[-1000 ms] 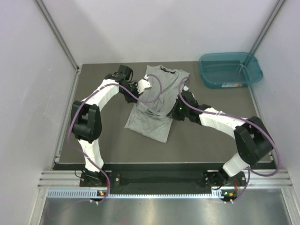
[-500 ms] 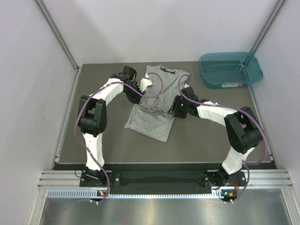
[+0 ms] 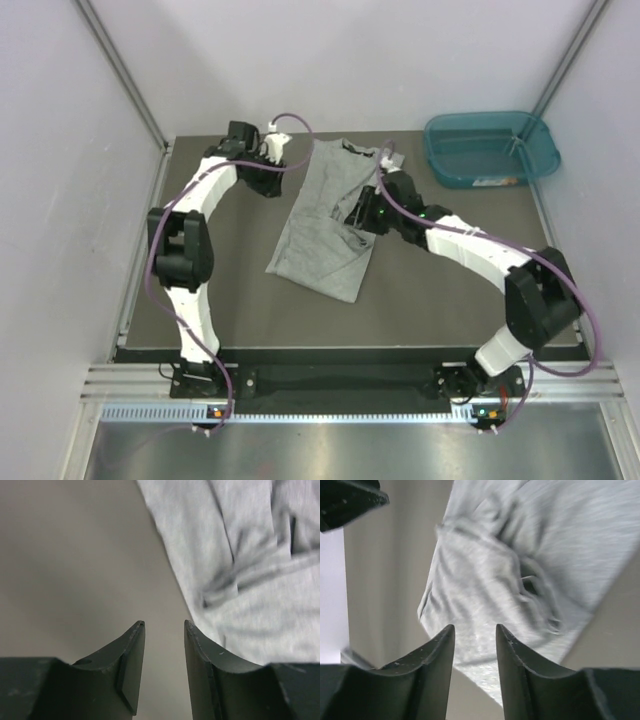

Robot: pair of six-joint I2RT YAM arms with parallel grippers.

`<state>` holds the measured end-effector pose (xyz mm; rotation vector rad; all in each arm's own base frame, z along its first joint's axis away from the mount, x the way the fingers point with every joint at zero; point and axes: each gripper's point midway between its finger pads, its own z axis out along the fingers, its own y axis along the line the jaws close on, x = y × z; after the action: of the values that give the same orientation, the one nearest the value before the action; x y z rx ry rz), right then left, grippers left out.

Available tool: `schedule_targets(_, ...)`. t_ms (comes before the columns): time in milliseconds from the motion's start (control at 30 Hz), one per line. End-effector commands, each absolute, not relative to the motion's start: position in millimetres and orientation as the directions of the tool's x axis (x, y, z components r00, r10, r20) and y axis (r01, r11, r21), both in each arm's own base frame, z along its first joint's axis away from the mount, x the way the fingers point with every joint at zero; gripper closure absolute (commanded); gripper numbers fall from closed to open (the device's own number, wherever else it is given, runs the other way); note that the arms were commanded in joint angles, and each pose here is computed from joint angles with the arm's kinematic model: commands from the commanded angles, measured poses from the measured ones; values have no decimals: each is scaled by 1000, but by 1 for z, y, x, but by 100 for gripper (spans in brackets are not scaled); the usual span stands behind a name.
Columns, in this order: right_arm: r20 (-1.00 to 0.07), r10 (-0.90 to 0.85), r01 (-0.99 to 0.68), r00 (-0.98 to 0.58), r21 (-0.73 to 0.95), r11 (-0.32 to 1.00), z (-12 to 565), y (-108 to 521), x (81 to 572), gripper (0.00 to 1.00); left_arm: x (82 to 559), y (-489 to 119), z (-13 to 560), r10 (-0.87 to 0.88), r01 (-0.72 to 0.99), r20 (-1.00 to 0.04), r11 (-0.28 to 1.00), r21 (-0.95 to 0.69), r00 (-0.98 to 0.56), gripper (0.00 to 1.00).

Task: Fold and stack the t-shirts
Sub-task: Fold the tshirt

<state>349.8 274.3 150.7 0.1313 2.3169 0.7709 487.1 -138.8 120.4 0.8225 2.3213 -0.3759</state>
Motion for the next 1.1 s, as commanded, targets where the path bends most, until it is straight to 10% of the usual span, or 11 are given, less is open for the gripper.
schedule_targets(0, -530, 207, -199, -822, 608, 768, 135, 325, 350, 64, 437, -145, 140, 453, 695, -660, 703, -150, -600, 58)
schedule_targets(333, -497, 188, -101, -847, 499, 861, 83, 333, 412, 67, 342, -137, 86, 503, 687, -512, 674, -273, -696, 58)
schedule_targets(467, -496, 217, -13, -841, 419, 908, 64, 310, 430, 67, 327, -135, 61, 537, 687, -465, 682, -250, -703, 34)
schedule_targets(700, -556, 230, 10, -799, 369, 929, 101, 287, 447, 67, 322, -117, 41, 580, 685, -411, 707, -175, -704, 35)
schedule_targets(1067, -556, 236, 33, -797, 349, 936, 130, 243, 329, 45, 296, -122, 67, 584, 729, -457, 630, -267, -671, 40)
